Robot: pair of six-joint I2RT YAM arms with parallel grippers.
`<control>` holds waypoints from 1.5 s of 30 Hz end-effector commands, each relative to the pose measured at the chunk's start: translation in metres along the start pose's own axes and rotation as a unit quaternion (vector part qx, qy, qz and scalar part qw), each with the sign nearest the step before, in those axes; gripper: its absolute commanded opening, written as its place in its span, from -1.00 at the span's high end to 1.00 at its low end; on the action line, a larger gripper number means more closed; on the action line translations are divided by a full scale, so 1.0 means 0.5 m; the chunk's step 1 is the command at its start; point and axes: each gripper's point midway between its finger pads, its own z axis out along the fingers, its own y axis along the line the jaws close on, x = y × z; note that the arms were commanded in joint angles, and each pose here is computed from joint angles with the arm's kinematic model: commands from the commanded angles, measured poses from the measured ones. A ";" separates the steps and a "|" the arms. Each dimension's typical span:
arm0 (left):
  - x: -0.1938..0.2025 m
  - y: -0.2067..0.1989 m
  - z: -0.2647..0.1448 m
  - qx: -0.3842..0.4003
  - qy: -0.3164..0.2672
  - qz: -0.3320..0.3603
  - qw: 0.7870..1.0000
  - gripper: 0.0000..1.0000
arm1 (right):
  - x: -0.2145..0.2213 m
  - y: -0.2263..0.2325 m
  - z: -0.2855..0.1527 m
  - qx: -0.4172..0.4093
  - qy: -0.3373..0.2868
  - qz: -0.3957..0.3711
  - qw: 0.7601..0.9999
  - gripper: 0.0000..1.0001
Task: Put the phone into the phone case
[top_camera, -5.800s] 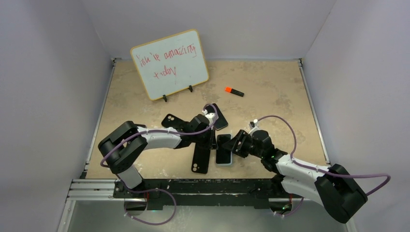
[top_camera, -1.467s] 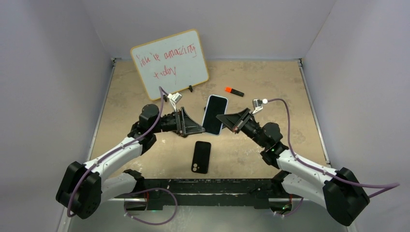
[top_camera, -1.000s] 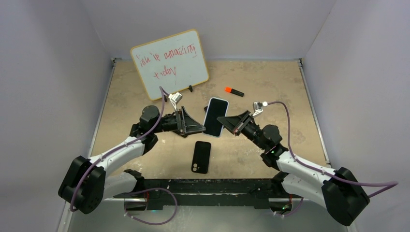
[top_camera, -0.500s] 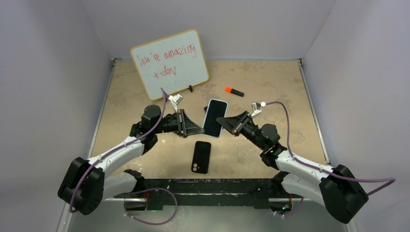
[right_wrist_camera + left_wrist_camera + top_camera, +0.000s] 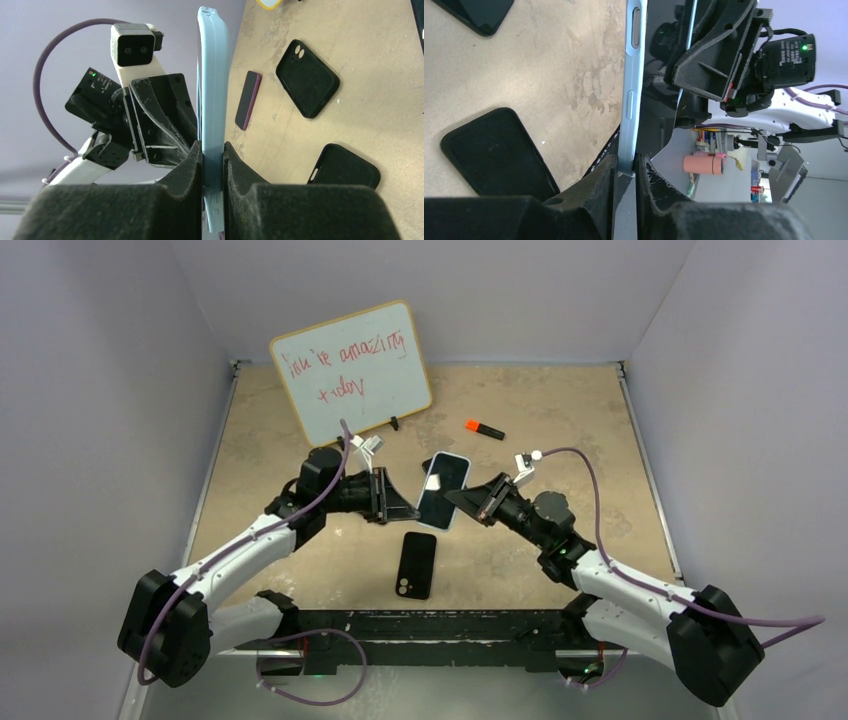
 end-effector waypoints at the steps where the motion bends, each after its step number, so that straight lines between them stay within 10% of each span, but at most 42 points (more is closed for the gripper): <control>1: -0.051 -0.026 -0.025 -0.014 -0.054 0.056 0.997 0.40 | -0.010 0.060 0.000 -0.042 0.007 -0.042 0.998 1.00; 9: -0.087 -0.065 -0.047 -0.015 -0.090 0.101 0.991 -0.10 | 0.025 0.118 -0.015 -0.113 0.065 -0.086 0.988 1.00; 26: -0.129 -0.114 -0.042 0.034 -0.116 0.141 0.983 -0.14 | 0.076 0.171 -0.057 -0.200 0.135 -0.087 0.966 1.00; 32: -0.132 -0.112 -0.040 0.031 -0.117 0.137 0.983 0.12 | 0.083 0.159 -0.052 -0.194 0.145 -0.083 0.967 1.00; 38: -0.128 -0.084 -0.029 0.011 -0.106 0.130 0.986 1.00 | 0.084 0.133 -0.038 -0.166 0.146 -0.079 0.972 1.00; 45: -0.142 -0.054 -0.048 -0.066 -0.112 0.139 0.982 1.00 | 0.081 0.111 -0.021 -0.136 0.144 -0.072 0.978 1.00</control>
